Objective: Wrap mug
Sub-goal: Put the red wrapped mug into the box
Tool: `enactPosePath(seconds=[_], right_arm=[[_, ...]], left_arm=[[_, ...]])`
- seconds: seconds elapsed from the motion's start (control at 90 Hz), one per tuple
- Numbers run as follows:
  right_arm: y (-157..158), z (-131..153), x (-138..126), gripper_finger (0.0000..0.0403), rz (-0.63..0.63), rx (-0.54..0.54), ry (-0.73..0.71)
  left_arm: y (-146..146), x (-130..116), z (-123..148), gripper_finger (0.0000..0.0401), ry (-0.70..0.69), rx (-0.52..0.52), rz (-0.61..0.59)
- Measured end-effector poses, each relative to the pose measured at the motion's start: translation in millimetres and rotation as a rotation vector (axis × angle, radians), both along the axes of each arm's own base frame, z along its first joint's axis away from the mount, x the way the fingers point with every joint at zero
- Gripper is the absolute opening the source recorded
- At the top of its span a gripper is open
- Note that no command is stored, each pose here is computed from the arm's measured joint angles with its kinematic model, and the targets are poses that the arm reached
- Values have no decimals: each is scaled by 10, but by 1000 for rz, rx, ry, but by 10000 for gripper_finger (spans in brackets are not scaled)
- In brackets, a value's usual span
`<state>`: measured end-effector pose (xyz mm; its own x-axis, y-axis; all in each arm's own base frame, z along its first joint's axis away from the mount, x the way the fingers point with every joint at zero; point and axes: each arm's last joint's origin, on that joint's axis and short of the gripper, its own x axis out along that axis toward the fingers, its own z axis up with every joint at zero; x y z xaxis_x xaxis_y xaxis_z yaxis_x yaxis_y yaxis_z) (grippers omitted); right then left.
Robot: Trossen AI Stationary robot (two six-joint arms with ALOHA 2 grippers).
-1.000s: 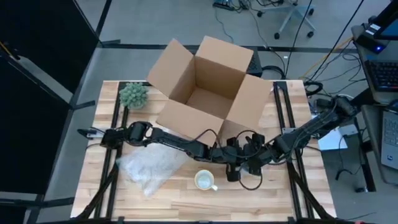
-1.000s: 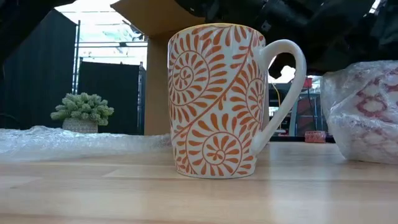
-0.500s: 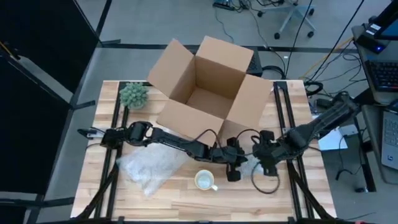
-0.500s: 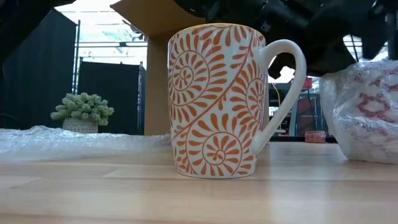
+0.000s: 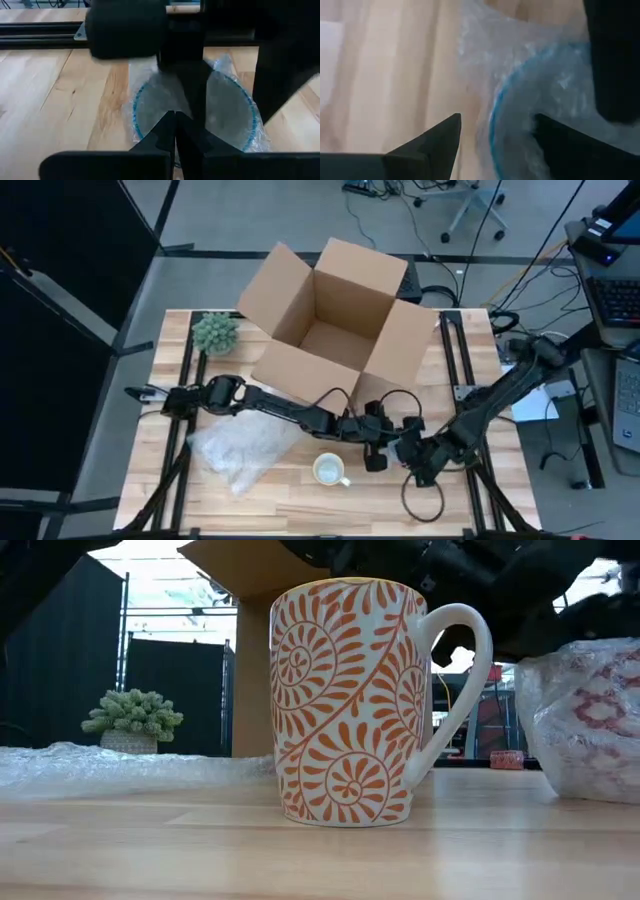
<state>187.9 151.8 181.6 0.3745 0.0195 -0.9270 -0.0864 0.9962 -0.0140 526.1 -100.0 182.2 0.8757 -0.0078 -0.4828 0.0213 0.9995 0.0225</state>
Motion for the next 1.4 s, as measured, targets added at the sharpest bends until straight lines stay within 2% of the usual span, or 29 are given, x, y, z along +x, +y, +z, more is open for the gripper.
enactPosePath(seconds=[0.167, 0.278, 0.4, 0.544, 0.733, 0.978, 1.133, 1.244, 1.4], right_arm=[[38, -171, 66, 215, 46, -105, 16], [42, -211, 68, 199, 108, -130, 33], [34, -195, 53, 140, 117, -128, 36], [57, -176, 47, 30, 119, -61, 80], [170, -17, -29, 21, 174, -72, 119], [440, 559, -147, 15, 280, -16, 16], [608, 1117, -199, 14, 333, 63, -91], [674, 1526, -211, 14, 386, 58, -223], [587, 2047, -199, 14, 435, -46, -402]], left_arm=[[0, 3, 5, 0, -6, -1, 2], [-27, -5, 6, 0, -4, 0, -3], [-61, -20, 50, 0, -13, -1, -9], [-123, -61, 167, 0, -27, -4, -24], [-316, -211, 466, 0, -39, -6, -65], [-555, -449, 816, 0, -41, 7, -85], [-730, -646, 1052, 0, -48, 15, -115], [-795, -790, 1297, 0, -95, 36, -118], [-852, -1063, 1625, 0, -111, 48, -122]])
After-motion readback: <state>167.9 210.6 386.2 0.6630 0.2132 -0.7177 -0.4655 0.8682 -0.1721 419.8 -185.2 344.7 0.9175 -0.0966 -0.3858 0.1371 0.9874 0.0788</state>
